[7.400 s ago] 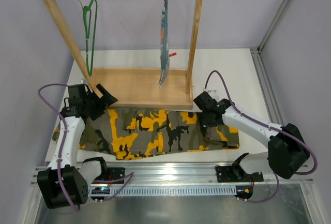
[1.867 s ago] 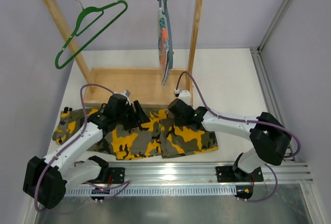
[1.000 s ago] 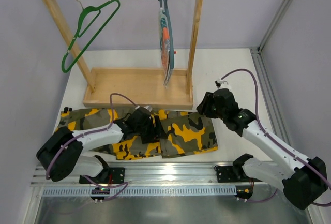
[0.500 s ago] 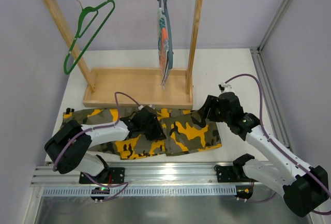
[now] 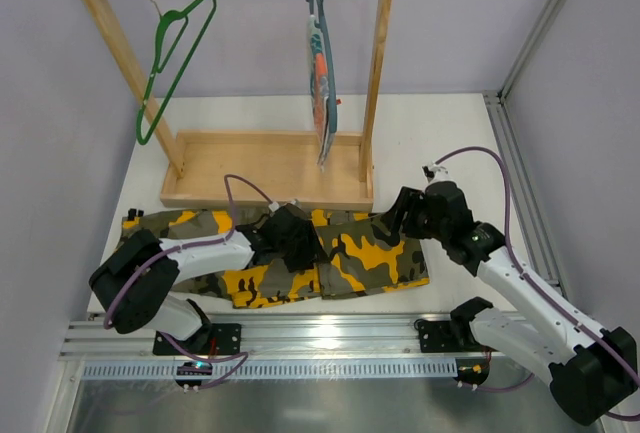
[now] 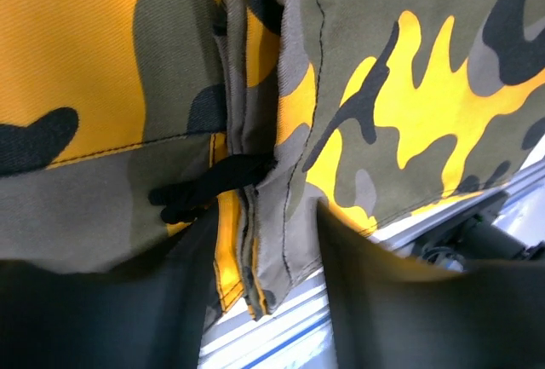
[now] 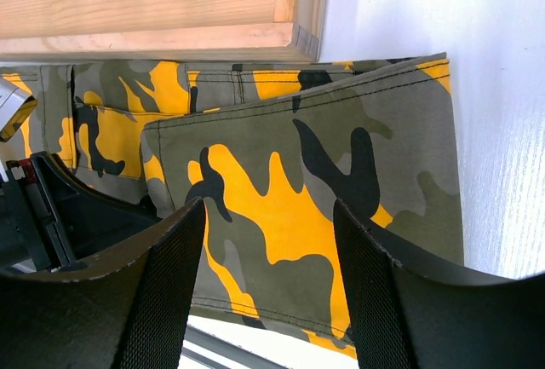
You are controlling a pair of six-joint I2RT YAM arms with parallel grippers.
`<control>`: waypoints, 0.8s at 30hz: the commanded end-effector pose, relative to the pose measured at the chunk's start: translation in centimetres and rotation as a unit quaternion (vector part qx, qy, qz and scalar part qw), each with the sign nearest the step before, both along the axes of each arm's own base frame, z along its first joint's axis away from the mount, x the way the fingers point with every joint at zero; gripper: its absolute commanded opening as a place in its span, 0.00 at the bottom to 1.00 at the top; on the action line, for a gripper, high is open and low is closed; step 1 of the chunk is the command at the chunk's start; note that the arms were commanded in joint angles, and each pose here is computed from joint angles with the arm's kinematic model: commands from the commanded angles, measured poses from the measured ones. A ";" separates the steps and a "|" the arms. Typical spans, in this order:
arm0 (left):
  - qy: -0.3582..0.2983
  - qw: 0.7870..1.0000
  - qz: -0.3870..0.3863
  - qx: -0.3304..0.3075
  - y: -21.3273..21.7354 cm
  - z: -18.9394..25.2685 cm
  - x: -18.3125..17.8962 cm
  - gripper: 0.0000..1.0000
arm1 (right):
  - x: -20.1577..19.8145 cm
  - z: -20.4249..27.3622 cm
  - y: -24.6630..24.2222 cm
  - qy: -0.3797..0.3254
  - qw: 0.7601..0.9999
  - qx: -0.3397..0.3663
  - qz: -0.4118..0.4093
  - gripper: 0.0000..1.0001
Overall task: Place the trousers on the hanger
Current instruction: Fold the trousers
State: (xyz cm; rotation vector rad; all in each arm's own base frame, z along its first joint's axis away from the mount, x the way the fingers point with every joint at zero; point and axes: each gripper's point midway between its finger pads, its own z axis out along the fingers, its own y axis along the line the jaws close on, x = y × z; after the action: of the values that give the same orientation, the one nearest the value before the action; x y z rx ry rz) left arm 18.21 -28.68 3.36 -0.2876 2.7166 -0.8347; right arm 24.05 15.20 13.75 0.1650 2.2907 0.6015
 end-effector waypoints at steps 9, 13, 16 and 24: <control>-0.026 1.000 0.011 0.002 -1.4 0.5 0.9 0.56 | -0.1 0.4 0.3 -0.018 1.000 0.012 0.010 0.65; -0.028 1.000 0.010 -0.002 -1.8 0.7 1.1 0.42 | -0.3 -0.1 0.3 -0.014 1.000 0.013 0.011 0.65; -0.028 1.000 0.008 -0.007 -2.3 0.9 1.3 0.28 | -0.4 0.0 0.3 -0.015 1.000 0.018 0.012 0.65; -0.024 1.000 -0.001 -0.017 -3.4 1.2 1.6 0.00 | -0.5 0.4 0.3 -0.017 1.000 0.018 0.014 0.65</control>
State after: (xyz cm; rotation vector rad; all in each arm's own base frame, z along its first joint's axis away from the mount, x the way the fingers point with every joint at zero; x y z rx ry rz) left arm 18.78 -30.27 2.90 -0.2811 2.7157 -0.7958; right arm 23.04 15.25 12.86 0.1499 2.3010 0.6306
